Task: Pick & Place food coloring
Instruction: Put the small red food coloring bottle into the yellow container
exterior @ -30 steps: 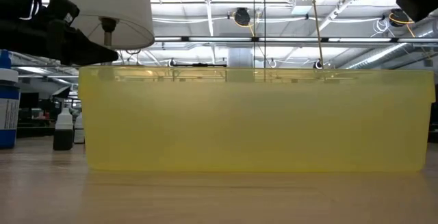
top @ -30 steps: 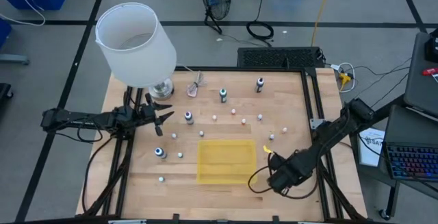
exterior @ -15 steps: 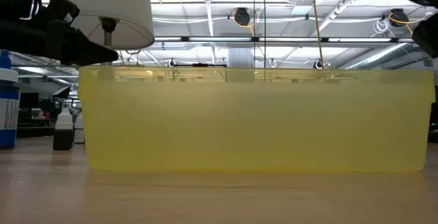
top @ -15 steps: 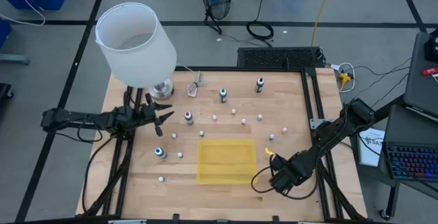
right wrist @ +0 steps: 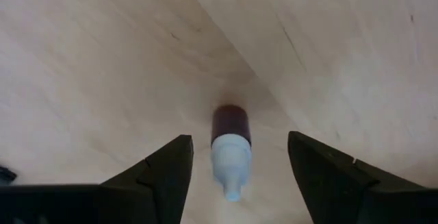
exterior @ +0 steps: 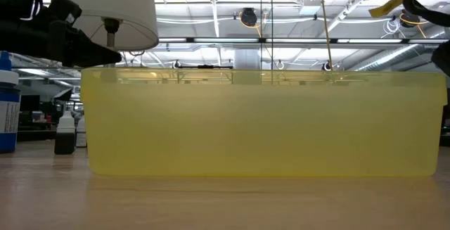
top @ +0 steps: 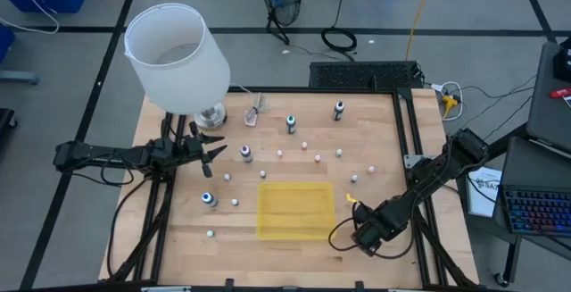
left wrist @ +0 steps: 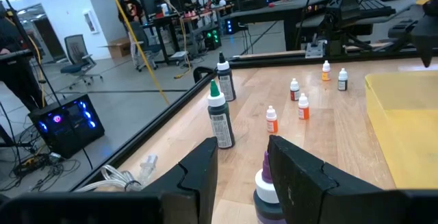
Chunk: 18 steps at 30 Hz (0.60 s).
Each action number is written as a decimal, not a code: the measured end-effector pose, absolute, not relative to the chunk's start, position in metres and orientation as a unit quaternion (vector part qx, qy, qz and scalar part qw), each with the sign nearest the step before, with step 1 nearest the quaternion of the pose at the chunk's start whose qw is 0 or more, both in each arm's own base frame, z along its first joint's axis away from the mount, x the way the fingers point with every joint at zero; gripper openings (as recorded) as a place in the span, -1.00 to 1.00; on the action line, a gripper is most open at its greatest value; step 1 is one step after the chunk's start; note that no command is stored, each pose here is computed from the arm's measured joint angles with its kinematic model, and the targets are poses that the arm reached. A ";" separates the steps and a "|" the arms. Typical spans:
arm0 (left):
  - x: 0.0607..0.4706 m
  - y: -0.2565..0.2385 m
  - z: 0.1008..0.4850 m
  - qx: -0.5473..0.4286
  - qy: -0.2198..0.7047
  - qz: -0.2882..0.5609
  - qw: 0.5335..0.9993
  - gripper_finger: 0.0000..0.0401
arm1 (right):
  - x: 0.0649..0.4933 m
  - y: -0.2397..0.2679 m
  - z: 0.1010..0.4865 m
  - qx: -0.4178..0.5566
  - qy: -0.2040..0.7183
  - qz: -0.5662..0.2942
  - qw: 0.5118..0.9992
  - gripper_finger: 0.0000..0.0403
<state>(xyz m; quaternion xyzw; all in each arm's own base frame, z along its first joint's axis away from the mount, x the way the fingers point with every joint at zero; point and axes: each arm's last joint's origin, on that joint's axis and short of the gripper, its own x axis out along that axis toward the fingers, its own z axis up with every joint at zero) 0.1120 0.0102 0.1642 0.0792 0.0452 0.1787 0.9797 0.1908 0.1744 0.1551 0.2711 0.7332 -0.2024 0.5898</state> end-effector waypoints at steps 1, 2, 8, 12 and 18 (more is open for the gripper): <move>0.112 0.010 0.164 0.079 0.045 0.179 0.980 -0.34 | 0.190 0.174 0.154 0.272 0.737 -0.201 0.586 0.10; 0.112 0.010 0.164 0.079 0.045 0.179 0.980 -0.34 | 0.190 0.174 0.153 0.272 0.738 -0.201 0.584 0.08; 0.112 0.010 0.164 0.079 0.045 0.179 0.980 -0.34 | 0.189 0.174 0.152 0.270 0.738 -0.196 0.586 0.03; 0.112 0.010 0.164 0.079 0.045 0.179 0.980 -0.34 | 0.190 0.174 0.152 0.269 0.737 -0.192 0.590 0.03; 0.112 0.010 0.164 0.079 0.045 0.179 0.980 -0.34 | 0.192 0.174 0.152 0.265 0.726 -0.192 0.605 0.03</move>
